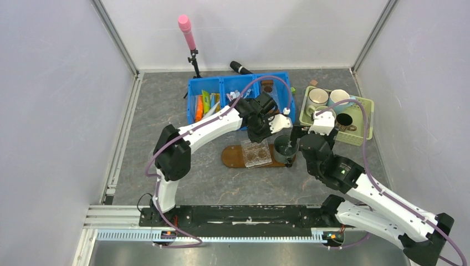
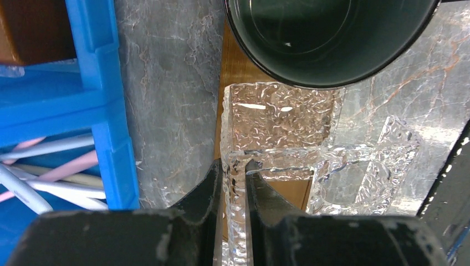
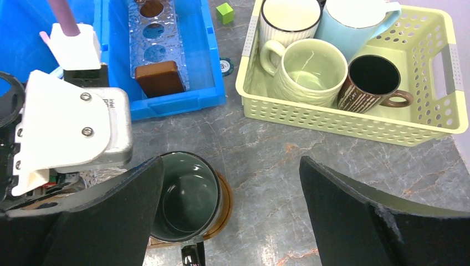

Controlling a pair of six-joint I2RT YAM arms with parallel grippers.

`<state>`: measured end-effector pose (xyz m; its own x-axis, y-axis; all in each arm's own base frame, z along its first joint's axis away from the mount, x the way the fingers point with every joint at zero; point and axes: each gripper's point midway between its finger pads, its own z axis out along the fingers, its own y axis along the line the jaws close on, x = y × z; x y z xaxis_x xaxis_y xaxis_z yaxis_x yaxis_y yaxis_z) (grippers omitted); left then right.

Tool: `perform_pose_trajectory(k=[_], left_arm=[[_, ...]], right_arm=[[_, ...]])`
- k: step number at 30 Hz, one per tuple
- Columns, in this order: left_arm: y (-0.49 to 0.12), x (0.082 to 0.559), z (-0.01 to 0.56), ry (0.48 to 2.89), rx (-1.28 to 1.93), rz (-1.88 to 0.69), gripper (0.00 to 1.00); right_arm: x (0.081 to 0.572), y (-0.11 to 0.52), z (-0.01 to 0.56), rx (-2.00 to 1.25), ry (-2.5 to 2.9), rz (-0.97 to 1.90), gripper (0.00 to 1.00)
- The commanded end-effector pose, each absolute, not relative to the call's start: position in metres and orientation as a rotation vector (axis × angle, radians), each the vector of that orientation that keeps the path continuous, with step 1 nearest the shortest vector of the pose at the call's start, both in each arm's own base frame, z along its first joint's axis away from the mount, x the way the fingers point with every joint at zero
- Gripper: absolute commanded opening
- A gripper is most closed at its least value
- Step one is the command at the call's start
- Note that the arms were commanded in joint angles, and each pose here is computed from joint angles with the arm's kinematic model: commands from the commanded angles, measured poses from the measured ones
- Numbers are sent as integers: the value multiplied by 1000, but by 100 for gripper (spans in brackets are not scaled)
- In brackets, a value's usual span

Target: Prepare toiletry sets of a toothbrush and toothpaste on the tray

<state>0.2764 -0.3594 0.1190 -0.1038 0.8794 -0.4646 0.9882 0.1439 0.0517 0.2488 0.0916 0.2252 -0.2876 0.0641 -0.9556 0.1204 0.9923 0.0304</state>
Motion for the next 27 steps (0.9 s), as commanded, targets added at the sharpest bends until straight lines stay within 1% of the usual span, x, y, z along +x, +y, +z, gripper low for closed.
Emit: perform_pose_trajectory(k=[1,5,8,17,21,22,24,27], left_arm=[[-366,287,132,1921,1880,-330,2],[-366,290,127,1902,1920,-281,2],[-372,289,125,1899,1947,-295,4],[-384,287,111,1882,2010,-289,17],[-390,284,110,1869,2023,-303,20],[-392,282,111,1863,2025,-320,22],[-395,278,112,1855,2027,-342,29],[-398,276,115,1852,2020,-349,32]], right_arm=[[249,82,226,166,1843,-88,98],[249,77,226,176,1836,-105,98],[248,73,227,188,1824,-109,98],[246,68,227,197,1808,-107,98],[245,66,227,200,1805,-111,98],[245,66,226,199,1805,-113,98],[245,65,226,198,1805,-116,98],[245,65,226,200,1804,-119,98]])
